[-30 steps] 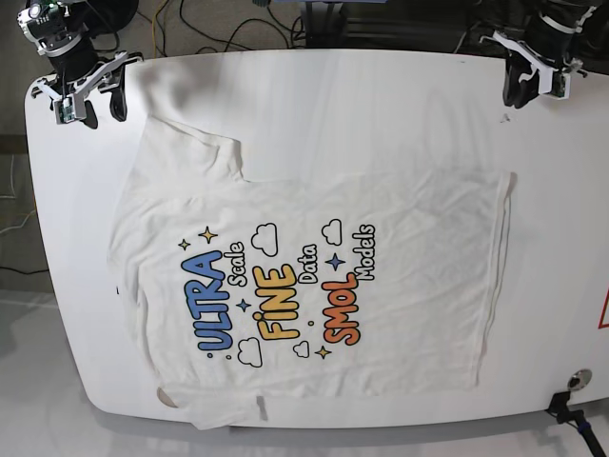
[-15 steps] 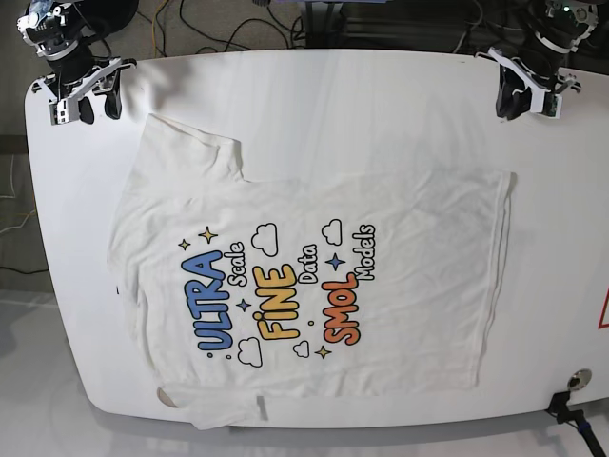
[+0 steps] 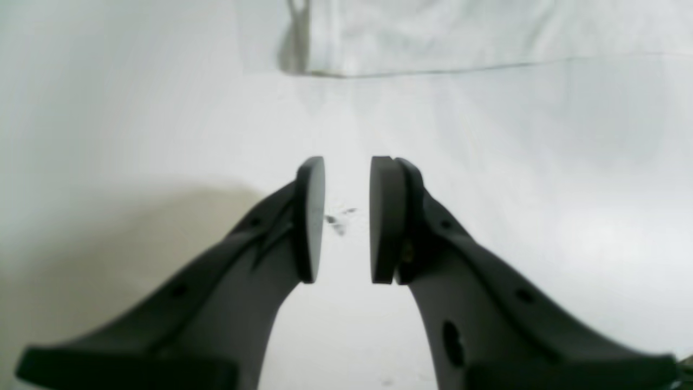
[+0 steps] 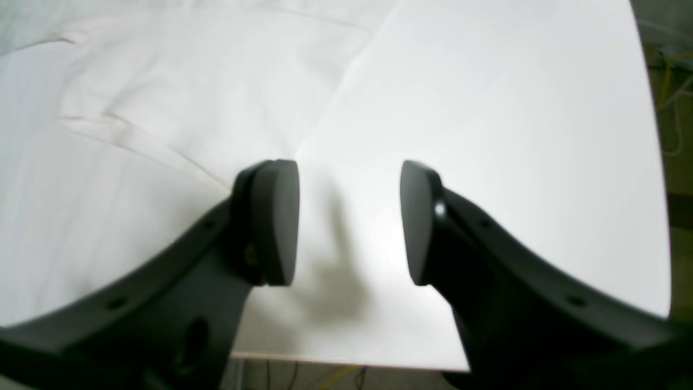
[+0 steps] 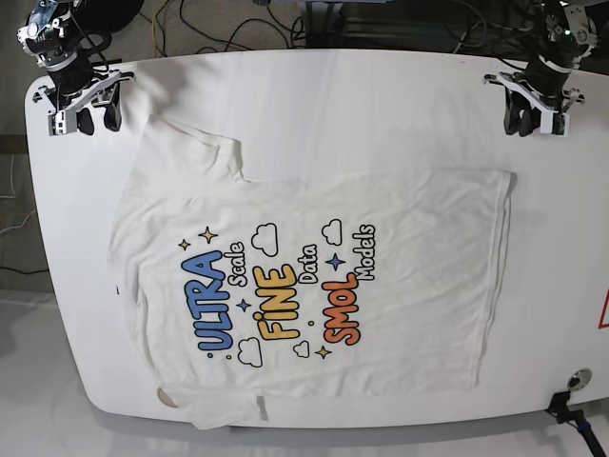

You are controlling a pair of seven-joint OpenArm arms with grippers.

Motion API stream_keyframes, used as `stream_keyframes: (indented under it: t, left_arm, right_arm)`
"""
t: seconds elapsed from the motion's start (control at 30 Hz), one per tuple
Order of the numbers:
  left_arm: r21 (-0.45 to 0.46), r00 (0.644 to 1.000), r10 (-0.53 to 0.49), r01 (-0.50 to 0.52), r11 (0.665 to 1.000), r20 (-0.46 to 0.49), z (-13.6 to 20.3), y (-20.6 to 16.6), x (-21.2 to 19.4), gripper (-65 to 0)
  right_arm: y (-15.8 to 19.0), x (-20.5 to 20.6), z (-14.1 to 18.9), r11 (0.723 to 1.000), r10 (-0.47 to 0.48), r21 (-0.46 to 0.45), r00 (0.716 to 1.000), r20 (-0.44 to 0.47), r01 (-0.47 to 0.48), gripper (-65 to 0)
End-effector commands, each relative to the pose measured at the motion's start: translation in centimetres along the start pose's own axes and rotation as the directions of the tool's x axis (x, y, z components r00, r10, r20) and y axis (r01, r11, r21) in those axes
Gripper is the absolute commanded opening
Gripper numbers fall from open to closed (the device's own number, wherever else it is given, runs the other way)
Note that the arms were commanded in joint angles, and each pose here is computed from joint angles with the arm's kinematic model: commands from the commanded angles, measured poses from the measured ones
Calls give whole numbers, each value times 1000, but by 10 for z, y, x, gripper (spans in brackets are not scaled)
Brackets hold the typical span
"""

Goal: Fold the T-shirt properly
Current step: 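Lower both grippers onto the shirt's shoulder edges near the collar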

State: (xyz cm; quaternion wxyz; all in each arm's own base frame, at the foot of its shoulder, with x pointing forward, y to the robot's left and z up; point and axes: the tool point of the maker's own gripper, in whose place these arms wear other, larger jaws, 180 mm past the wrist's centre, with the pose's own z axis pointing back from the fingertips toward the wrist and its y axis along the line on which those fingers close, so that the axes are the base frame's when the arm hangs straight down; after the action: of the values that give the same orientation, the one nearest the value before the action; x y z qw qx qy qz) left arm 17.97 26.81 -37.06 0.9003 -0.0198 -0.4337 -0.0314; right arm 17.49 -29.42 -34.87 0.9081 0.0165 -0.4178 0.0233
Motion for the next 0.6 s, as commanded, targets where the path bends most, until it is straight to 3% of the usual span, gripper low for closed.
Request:
stream_keyframes:
  t: [0.0, 0.23, 0.57]
  left_arm:
    - [6, 999, -9, 9, 1000, 37, 4, 4, 11, -522]
    - [6, 999, -9, 8, 1000, 36, 6, 5, 9, -517]
    - [9, 999, -3, 2, 1000, 42, 5, 5, 10, -515]
  right_arm:
    - [-2, 13, 1, 1000, -9, 8, 999, 51, 8, -356]
    - [18, -9, -21, 994, -69, 82, 998, -2, 69, -352]
    - [51, -13, -35, 983, -65, 171, 998, -25, 68, -352]
